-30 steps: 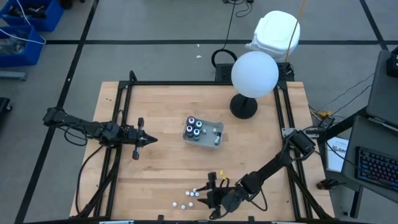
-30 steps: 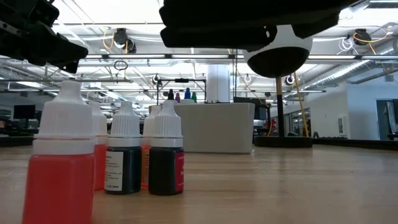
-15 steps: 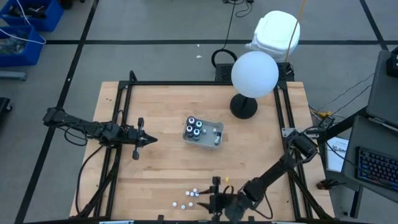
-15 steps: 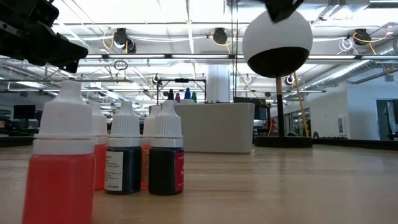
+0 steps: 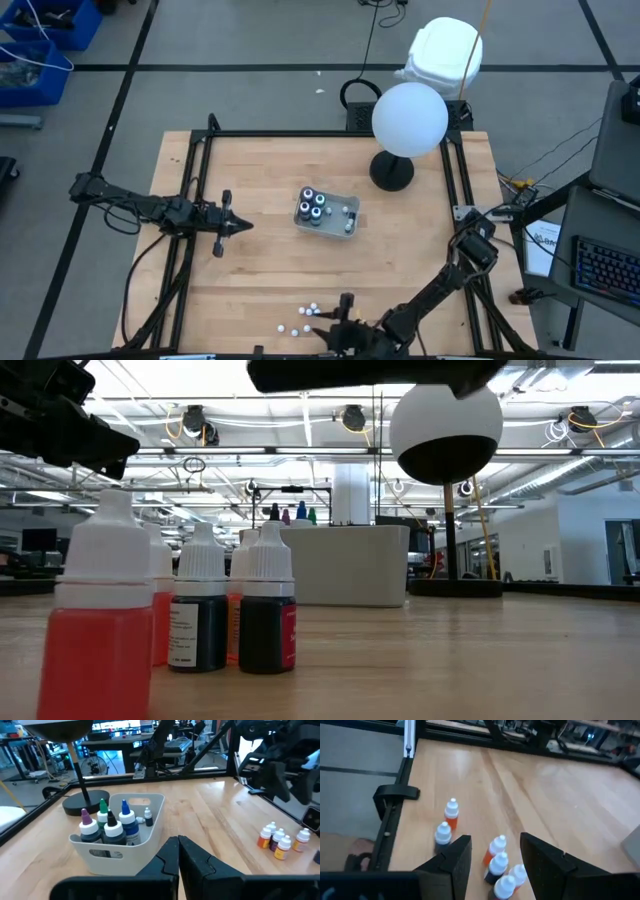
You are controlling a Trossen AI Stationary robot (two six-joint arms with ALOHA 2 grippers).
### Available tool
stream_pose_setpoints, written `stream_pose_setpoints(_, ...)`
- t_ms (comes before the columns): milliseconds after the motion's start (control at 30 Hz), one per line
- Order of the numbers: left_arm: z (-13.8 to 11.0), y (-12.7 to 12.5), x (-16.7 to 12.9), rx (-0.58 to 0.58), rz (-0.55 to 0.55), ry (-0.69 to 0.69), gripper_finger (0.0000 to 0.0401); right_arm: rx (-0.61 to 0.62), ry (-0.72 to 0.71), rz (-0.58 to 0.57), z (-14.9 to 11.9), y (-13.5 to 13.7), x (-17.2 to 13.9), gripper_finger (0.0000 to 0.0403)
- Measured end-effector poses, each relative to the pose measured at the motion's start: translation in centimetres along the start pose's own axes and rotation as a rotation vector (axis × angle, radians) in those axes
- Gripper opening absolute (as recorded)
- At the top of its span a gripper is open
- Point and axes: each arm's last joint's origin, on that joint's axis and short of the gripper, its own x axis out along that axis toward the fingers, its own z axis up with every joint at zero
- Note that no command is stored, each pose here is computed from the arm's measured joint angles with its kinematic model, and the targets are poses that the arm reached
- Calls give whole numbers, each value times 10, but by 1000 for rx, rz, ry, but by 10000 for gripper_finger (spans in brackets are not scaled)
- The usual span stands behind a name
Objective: Pick & Place food coloring
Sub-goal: Put the small red food coloring bottle into the gray bin
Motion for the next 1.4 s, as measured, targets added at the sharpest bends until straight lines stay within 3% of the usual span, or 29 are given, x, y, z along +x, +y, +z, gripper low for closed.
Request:
stream_pose_setpoints(300, -1, 0, 0, 3, -3, 13, 10, 127, 65, -37, -12, -5, 2, 157)
stream_pose_setpoints(1033, -3, 0, 0, 7, -3, 28, 10, 231, 149, -45, -37, -15, 26, 157)
stream_pose_setpoints(1400, -3, 0, 0, 8, -3, 32, 10, 260, 165, -22, -36, -16, 28, 157)
